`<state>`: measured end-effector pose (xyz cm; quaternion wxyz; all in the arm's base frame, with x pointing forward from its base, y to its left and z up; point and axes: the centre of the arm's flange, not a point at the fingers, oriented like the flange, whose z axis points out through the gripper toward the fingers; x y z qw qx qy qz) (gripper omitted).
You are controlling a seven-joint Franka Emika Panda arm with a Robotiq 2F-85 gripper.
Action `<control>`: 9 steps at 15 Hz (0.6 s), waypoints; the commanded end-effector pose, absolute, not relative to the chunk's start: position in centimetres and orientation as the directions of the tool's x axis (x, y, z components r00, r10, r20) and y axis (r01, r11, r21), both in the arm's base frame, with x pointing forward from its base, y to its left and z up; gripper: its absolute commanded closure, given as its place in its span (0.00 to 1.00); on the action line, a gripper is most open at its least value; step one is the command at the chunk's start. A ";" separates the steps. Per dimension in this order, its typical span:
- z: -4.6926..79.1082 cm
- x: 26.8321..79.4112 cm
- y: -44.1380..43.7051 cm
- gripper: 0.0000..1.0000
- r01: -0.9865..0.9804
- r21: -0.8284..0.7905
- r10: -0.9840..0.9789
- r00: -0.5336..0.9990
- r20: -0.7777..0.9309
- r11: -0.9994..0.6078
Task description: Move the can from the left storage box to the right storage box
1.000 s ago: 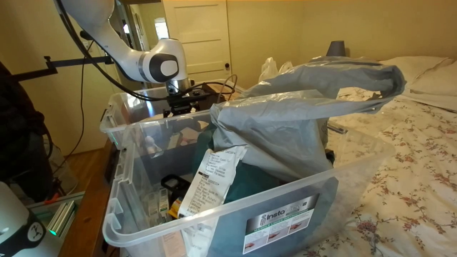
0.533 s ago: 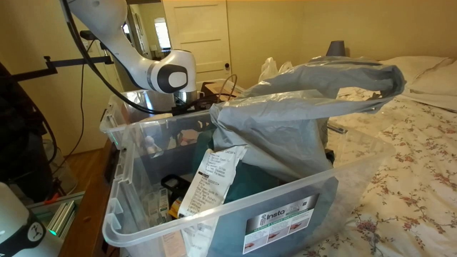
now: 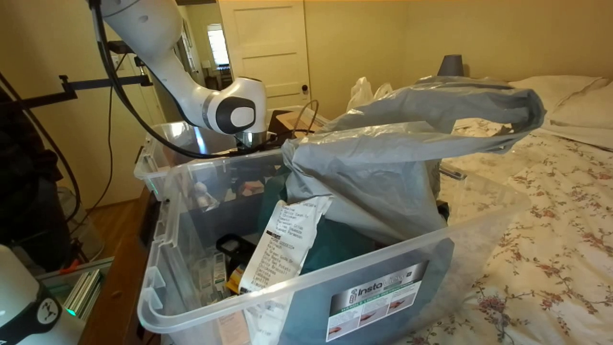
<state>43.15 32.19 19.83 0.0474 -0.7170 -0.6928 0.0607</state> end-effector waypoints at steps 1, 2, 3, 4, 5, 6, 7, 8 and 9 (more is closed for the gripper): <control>18.5 43.0 31.9 0.04 0.982 -0.174 0.997 0.068 -0.022 -0.071; 18.1 43.2 31.9 0.05 0.980 -0.182 0.997 0.071 -0.026 -0.075; 17.5 43.4 31.9 0.04 0.981 -0.179 0.997 0.066 -0.028 -0.070; 17.0 43.6 31.9 0.04 0.982 -0.178 0.998 0.059 -0.027 -0.063; 16.8 43.4 31.9 0.00 0.982 -0.179 0.998 0.054 -0.021 -0.057; 17.4 43.3 31.8 0.00 0.982 -0.178 0.998 0.061 -0.011 -0.062; 19.5 43.0 31.6 0.00 0.986 -0.164 0.998 0.049 0.039 -0.042; 18.3 43.0 32.2 0.00 0.985 -0.168 0.999 0.046 -0.010 -0.047; 18.6 43.0 32.4 0.00 0.985 -0.164 0.999 0.047 0.003 -0.046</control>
